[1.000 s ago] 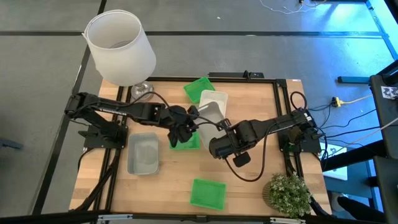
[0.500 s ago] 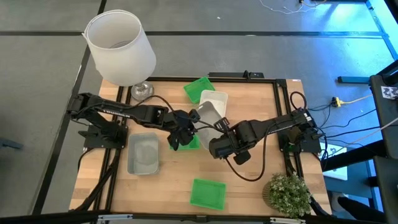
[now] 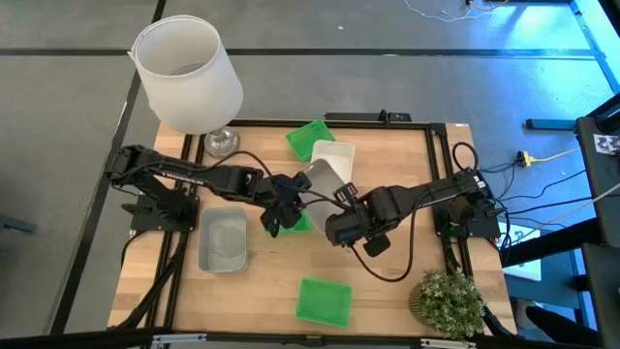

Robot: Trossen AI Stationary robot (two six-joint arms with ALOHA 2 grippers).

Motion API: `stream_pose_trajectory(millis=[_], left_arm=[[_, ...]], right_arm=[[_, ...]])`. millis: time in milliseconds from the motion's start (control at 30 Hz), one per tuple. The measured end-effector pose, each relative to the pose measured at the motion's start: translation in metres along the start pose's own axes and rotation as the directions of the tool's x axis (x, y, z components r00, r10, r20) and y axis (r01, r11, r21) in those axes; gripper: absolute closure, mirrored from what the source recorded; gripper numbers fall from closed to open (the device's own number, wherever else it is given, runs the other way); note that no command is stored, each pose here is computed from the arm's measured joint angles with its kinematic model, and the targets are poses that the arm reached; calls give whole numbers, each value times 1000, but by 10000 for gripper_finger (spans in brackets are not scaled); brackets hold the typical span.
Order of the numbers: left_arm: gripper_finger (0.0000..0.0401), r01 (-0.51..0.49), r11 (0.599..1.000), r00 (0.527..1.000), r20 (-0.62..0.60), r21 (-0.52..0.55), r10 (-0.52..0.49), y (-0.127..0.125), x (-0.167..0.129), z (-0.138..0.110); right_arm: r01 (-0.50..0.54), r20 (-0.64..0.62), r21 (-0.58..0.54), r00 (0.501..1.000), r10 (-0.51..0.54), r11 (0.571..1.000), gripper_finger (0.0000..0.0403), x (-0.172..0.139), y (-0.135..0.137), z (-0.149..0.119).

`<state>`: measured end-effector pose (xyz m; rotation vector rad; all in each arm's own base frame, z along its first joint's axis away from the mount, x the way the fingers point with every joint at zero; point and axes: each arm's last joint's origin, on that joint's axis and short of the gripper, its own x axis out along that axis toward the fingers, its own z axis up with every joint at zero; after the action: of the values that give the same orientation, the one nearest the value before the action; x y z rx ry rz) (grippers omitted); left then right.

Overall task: Stack baskets by color
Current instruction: Stack the top gray bin on top of the bottom gray bin

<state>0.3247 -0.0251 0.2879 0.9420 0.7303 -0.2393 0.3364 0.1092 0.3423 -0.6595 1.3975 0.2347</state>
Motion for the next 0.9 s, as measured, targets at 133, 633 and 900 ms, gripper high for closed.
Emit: stream_pose_trajectory(millis=[133, 633, 900], left_arm=[[400, 16, 1000, 1000, -5, 6, -15, -3, -1, 2], [401, 108, 994, 991, -82, 35, -105, -17, -4, 0], [401, 136, 990, 987, -95, 47, -131, -22, -27, 2]], right_arm=[[6, 17, 54, 1000, -7, 999, 369, 0, 0, 2], [4, 88, 97, 996, -13, 995, 273, -8, 1, 7], [-33, 247, 230, 969, -25, 973, 277, -47, -10, 6]])
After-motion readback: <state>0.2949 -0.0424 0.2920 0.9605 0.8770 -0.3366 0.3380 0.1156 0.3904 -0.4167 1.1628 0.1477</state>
